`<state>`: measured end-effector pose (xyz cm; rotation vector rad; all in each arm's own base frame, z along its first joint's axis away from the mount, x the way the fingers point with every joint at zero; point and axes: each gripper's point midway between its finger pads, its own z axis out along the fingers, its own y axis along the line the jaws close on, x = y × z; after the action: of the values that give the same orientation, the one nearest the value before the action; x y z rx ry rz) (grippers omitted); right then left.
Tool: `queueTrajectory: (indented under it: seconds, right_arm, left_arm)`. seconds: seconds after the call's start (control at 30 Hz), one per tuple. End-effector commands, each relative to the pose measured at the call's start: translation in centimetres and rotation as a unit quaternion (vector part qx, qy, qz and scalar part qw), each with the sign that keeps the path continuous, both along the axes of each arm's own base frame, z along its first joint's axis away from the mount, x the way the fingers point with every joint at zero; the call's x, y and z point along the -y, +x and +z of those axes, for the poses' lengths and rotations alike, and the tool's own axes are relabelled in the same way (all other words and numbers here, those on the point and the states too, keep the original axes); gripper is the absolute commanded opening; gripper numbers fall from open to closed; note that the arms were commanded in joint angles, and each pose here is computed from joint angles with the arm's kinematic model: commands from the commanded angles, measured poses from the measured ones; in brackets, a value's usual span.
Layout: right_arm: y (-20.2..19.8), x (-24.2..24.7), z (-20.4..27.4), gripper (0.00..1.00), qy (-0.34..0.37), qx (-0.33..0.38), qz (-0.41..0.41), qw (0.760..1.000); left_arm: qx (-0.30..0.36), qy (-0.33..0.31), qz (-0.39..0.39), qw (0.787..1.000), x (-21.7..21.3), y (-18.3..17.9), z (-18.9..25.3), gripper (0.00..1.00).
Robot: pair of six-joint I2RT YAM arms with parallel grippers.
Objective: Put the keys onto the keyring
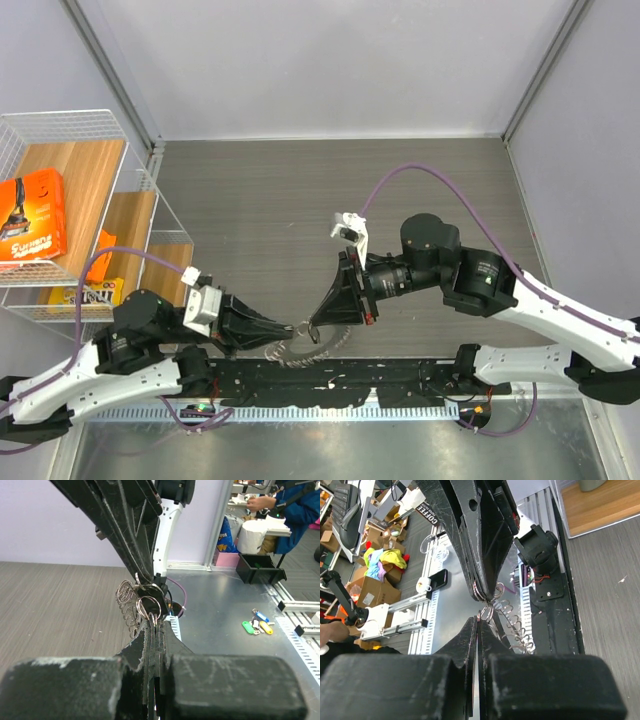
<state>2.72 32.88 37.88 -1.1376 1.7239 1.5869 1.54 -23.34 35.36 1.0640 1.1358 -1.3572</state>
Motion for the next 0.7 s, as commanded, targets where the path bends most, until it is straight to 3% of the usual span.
queueTrajectory:
  seconds: [0.0,0.2,0.67]
  right_arm:
    - [-0.8,-0.3,2.2,0.06,0.031,-0.009,0.012,0.999]
    - [-1.8,-0.3,2.1,0.06,0.031,-0.018,0.023,0.999]
    - [0.0,-1.1,0.1,0.05,-0.004,-0.037,-0.034,0.999]
  left_arm:
    - [0.051,-0.053,-0.026,0.997,-0.3,-1.0,3.8,0.00]
    - [0.057,-0.042,-0.021,0.997,0.0,-0.7,3.5,0.00]
    - [0.061,-0.048,-0.023,0.997,0.0,-0.8,3.6,0.00]
